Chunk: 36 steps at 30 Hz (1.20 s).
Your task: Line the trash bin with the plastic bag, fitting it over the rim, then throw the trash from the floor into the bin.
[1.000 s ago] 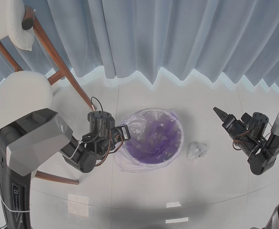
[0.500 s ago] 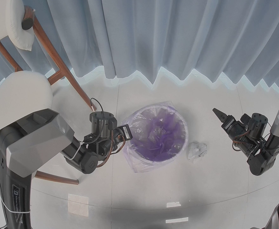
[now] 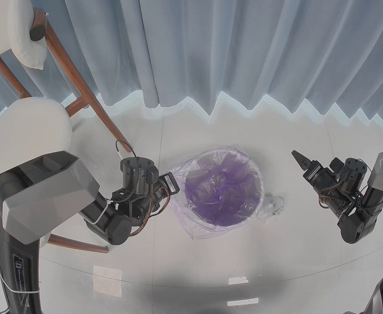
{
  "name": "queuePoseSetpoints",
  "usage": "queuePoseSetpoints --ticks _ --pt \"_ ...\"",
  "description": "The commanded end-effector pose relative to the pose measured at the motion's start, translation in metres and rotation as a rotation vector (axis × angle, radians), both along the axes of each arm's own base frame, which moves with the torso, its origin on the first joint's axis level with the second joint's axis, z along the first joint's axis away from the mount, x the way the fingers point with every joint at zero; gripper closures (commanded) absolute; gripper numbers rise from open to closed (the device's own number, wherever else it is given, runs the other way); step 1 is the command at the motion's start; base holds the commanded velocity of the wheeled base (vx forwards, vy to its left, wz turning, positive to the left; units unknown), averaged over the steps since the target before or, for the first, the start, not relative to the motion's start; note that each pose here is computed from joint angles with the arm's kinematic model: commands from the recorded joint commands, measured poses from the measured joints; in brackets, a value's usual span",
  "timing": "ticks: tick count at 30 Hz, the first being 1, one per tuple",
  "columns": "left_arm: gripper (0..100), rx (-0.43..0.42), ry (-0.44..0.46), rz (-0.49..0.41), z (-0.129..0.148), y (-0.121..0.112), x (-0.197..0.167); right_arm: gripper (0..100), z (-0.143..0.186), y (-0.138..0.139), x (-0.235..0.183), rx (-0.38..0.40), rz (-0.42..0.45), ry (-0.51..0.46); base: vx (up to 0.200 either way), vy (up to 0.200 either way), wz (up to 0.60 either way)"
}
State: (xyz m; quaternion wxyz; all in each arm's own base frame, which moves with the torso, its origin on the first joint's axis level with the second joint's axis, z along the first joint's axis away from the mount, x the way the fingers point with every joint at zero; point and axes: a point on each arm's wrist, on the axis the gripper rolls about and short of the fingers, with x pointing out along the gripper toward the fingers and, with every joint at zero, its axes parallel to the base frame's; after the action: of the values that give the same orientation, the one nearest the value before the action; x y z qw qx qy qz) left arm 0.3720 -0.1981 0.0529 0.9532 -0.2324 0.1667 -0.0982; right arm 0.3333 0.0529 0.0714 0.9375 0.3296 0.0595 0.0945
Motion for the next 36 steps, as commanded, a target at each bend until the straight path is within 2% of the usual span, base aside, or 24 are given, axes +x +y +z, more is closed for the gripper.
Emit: queuePoseSetpoints --ticks 1,12,22,28,36 --pt "100 0.014 0.023 0.037 -0.022 0.008 0.010 0 -0.004 0.002 -0.001 -0.003 0.006 0.015 0.000 0.000 0.00" --pt "100 -0.006 0.000 0.067 -0.058 0.002 0.048 0 -0.006 0.003 -0.006 -0.004 0.012 0.030 0.000 0.000 0.00" --pt "100 0.014 0.029 0.083 -0.093 -0.001 0.058 0 -0.009 0.003 -0.008 -0.006 0.012 0.045 0.000 0.000 0.00" --pt "100 0.009 0.019 0.085 -0.095 -0.003 0.063 0 -0.009 0.003 -0.007 -0.007 0.012 0.042 0.000 0.000 0.00" --pt "100 0.021 0.021 0.113 -0.113 -0.001 0.072 0 -0.009 0.003 -0.008 -0.007 0.012 0.044 0.000 0.000 0.00"
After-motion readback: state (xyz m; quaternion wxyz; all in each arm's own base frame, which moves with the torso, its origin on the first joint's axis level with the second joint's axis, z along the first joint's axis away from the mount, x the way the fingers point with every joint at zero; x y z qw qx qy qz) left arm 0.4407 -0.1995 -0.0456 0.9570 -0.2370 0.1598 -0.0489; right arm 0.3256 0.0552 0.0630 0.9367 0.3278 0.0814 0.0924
